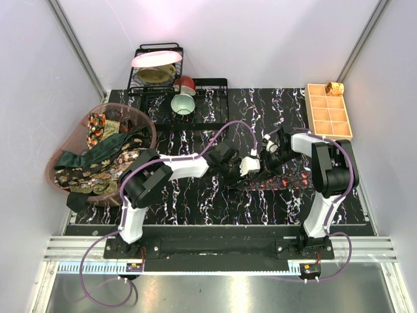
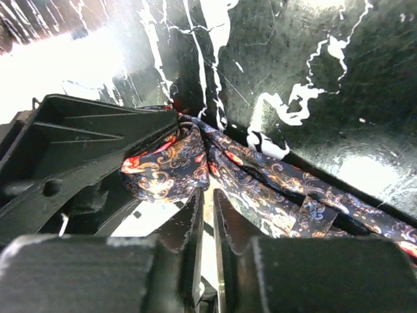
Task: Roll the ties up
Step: Roll the tie at the center of the board.
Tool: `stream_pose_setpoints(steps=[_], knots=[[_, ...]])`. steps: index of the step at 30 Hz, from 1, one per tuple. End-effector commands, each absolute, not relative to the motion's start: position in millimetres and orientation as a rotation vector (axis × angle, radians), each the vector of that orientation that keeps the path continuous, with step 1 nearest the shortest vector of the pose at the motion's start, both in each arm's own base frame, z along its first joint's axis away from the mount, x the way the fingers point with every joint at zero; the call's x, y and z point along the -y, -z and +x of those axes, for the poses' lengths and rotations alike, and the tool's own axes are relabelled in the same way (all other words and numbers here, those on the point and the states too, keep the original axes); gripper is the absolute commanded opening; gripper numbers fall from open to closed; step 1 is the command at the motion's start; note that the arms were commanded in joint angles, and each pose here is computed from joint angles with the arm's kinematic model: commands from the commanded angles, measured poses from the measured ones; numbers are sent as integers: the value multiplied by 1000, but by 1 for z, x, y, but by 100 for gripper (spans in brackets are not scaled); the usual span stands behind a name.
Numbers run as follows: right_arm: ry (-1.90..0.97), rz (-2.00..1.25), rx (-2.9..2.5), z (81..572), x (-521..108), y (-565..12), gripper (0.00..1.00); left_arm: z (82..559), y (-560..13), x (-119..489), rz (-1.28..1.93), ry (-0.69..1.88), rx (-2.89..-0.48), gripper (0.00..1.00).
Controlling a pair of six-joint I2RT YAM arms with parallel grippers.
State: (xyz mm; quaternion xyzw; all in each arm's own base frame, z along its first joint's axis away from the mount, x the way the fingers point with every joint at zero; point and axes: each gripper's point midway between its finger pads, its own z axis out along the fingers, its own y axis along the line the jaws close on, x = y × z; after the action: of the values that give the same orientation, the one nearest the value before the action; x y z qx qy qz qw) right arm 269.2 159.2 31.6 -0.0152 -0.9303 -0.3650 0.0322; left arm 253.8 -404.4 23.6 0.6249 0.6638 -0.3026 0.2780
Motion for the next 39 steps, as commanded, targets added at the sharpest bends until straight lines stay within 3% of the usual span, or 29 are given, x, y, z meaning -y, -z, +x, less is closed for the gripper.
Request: stream_pose_setpoints(steps=[1,20,30,34,36,37,39], knots=[[1052,1,2876,263,-155,-22,13,256,-16,389,1668,750,-1849,29],[810,-43,2838,262,-145,22,6,241,-70,385,1777,876,-1572,40],[840,-21,2856,266,-148,17,6,248,-29,364,1864,738,-1773,37],[1060,9,2834,274,-166,-12,15,255,-15,357,1868,657,-1857,37],[1176,51,2839,278,-175,-32,27,255,-12,356,1866,642,-1899,37],[1286,63,2808,279,-183,-49,39,255,-10,355,1862,633,-1913,38],[1378,65,2790,280,-190,-61,48,255,-8,354,1863,618,-1921,40]])
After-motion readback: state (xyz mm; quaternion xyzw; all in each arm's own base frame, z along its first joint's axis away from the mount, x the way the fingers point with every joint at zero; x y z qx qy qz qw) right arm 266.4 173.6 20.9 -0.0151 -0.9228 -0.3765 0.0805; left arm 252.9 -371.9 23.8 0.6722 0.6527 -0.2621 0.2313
